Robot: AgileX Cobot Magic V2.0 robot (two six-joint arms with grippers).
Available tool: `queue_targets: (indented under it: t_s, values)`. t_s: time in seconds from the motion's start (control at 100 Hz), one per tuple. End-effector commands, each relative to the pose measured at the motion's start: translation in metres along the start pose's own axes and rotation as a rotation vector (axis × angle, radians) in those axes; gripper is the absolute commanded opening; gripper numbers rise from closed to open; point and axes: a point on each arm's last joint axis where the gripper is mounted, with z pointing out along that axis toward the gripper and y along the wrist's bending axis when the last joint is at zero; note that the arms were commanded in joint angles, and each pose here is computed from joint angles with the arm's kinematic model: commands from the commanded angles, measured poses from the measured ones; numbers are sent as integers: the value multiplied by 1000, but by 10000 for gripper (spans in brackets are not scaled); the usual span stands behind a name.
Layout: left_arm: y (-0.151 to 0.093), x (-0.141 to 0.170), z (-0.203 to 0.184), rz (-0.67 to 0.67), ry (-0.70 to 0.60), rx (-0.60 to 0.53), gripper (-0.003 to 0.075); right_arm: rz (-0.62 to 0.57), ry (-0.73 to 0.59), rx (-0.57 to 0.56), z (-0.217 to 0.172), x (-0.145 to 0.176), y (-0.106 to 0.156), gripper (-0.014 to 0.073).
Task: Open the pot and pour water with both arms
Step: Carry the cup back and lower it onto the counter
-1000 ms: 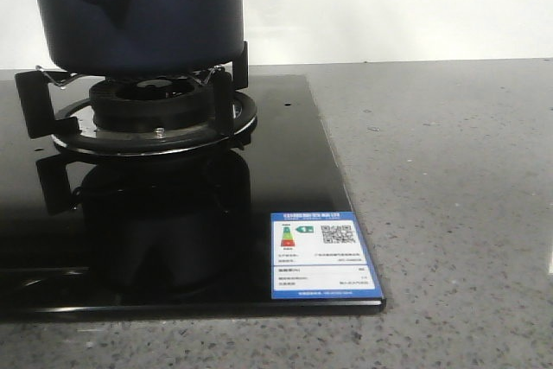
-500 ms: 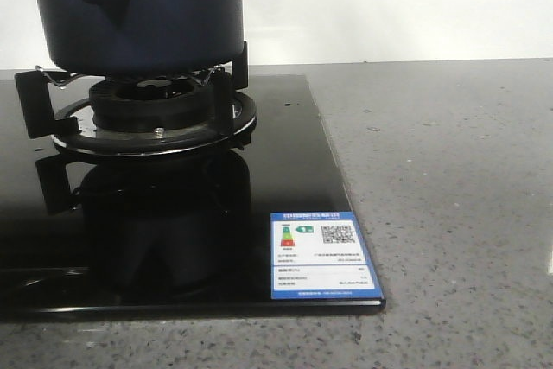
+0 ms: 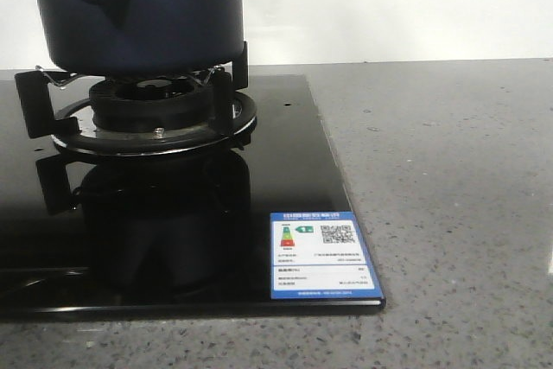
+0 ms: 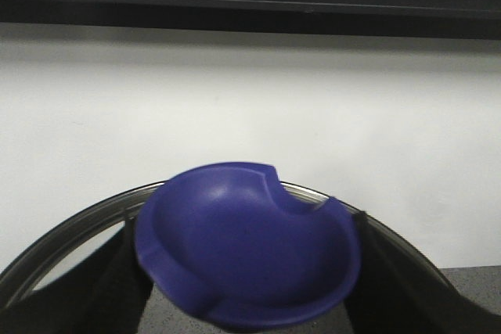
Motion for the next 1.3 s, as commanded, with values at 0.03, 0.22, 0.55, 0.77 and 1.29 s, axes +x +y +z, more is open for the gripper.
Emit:
queue_targets:
  t_s: [0.03, 0.22, 0.55, 0.77, 1.29]
  values:
    - [-2, -20, -11, -2, -64, 16, 399, 128, 50, 89, -21, 17, -33, 332]
    - [-11, -19, -11, -33, -54, 113, 399, 451, 171, 114, -42, 39, -45, 332]
    - [-24, -18, -14, -47, -36, 256, 399, 1332, 374, 170, -111, 123, -59, 332]
    - [-27, -19, -15, -72, -36, 299, 399, 1529, 363, 204, -150, 158, -21, 332]
    - [-29, -19, -15, -75, -35, 313, 399, 1768, 195, 75, -156, 160, 137, 332]
